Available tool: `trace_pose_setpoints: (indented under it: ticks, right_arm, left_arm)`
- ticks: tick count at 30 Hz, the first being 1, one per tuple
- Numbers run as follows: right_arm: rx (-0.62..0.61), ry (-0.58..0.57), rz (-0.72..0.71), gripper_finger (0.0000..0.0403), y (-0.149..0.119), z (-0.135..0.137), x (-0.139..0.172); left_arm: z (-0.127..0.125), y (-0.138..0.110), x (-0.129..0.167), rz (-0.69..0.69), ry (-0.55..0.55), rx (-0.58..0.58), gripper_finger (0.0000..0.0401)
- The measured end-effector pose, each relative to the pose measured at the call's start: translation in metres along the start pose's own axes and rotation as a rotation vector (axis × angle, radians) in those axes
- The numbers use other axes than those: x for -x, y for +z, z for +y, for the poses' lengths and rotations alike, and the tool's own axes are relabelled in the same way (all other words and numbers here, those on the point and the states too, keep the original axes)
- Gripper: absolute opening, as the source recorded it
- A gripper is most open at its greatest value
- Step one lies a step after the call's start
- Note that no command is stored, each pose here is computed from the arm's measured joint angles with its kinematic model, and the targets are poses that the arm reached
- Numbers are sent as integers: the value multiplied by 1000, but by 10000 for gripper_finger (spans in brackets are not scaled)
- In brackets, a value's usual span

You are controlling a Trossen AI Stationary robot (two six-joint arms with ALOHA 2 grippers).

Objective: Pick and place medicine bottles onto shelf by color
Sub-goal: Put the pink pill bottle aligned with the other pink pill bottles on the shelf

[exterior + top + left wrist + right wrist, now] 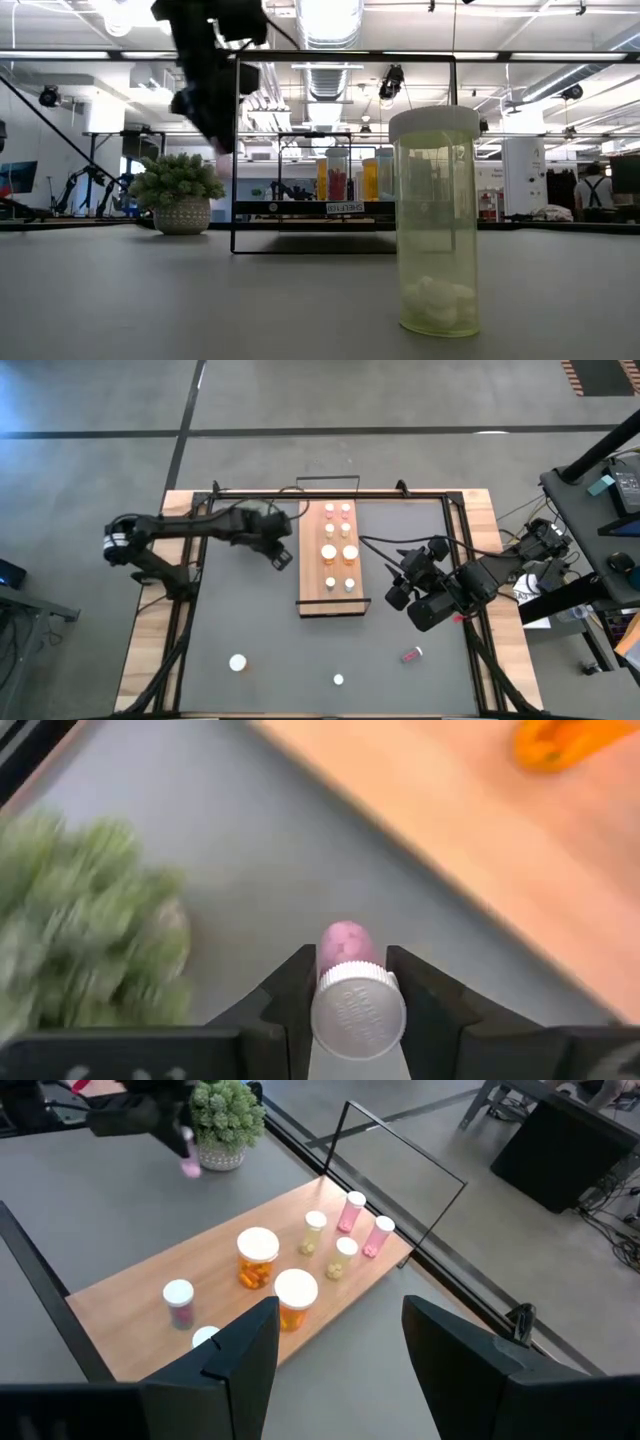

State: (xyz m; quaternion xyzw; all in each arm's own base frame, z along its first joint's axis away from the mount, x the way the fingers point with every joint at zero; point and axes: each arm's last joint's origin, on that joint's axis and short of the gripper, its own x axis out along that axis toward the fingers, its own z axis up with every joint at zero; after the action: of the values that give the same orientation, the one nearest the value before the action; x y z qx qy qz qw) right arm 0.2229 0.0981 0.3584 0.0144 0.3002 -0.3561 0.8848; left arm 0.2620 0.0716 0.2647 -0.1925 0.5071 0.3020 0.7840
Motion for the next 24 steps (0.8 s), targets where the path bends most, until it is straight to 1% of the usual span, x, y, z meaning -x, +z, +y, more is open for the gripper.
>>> trace_pose_setpoints:
  ticks: [5,10,16,20,24]
  right_arm:
    - [0,0,0,203,0,0,0]
    - [0,0,0,203,0,0,0]
    - [0,0,0,203,0,0,0]
    - [-1,0,-1,203,0,0,0]
    - [-1,0,0,203,0,0,0]
  left_arm:
    - [-10,30,-2,-25,-12,-110,95]
    - [-17,49,-15,-4,0,-194,95]
    - [-11,69,-35,37,27,-266,95]
    - [-10,84,-49,63,-23,-341,95]
    - [-3,99,-61,77,-20,-354,95]
